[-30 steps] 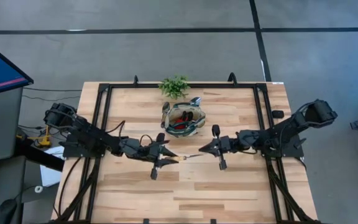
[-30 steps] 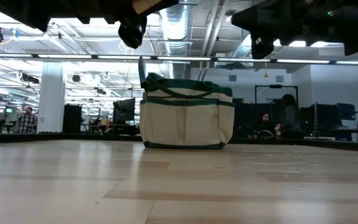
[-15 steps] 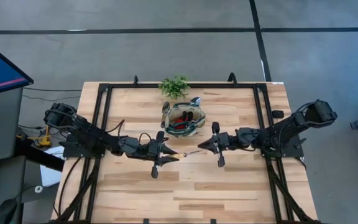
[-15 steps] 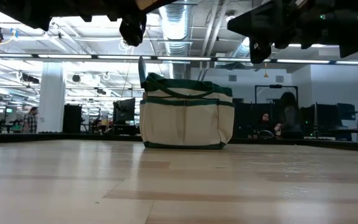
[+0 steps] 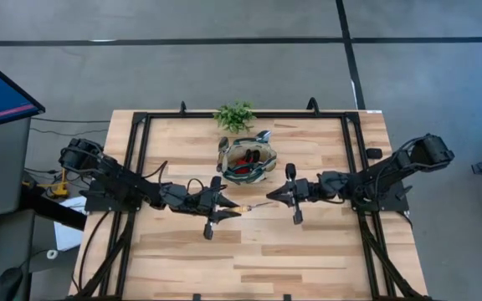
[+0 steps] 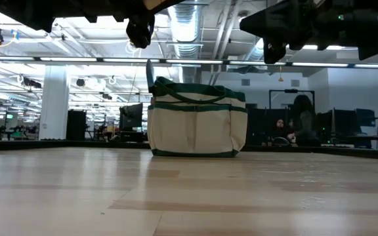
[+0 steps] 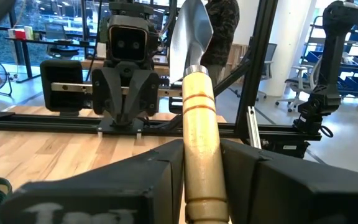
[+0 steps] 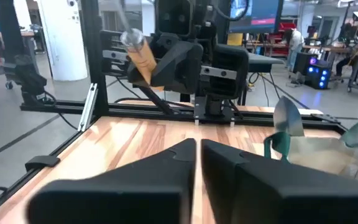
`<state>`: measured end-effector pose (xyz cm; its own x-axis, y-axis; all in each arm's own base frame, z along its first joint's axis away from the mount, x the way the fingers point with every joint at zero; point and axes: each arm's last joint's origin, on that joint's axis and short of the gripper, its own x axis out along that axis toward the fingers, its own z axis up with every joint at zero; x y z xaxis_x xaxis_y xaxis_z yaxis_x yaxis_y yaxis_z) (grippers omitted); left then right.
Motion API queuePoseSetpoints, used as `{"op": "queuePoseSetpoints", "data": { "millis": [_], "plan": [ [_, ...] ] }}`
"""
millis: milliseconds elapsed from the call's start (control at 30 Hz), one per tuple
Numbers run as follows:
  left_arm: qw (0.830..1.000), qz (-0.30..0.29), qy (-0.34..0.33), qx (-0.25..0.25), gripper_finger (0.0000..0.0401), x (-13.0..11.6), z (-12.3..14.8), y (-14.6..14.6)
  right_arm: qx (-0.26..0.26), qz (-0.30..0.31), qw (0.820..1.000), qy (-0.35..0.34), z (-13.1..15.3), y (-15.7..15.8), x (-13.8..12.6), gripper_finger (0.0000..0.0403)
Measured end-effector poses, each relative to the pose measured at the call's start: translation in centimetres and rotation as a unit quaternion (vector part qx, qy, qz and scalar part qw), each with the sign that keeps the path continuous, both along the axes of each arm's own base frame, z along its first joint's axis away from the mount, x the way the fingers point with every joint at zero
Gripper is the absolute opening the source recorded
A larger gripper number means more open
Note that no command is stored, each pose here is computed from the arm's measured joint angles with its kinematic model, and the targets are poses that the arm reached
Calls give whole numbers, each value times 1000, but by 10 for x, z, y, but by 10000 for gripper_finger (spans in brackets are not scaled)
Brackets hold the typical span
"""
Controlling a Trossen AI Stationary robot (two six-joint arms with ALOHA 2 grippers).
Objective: Pick & Place Garden tools in Gardening bag
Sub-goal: Put the trowel into the gardening bag
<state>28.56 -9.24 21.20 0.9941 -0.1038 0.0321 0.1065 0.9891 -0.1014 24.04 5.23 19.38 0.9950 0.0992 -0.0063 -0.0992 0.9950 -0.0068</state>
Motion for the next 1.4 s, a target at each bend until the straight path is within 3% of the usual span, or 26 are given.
{"op": "queuePoseSetpoints", "data": {
  "millis": [367,567,733,1100,1400],
  "plan": [
    [1000,0,0,0,63,0,0,0,-9,54,998,-41,24,14,12,163],
    [1000,0,0,0,63,0,0,0,-12,61,996,-61,35,19,16,192],
    [1000,0,0,0,63,0,0,0,-9,60,995,-74,43,20,19,177],
    [1000,0,1,0,63,0,0,0,-7,72,994,-80,48,24,20,87],
    [1000,0,1,0,63,0,0,0,-9,80,994,-77,47,24,20,37]
  ]
}}
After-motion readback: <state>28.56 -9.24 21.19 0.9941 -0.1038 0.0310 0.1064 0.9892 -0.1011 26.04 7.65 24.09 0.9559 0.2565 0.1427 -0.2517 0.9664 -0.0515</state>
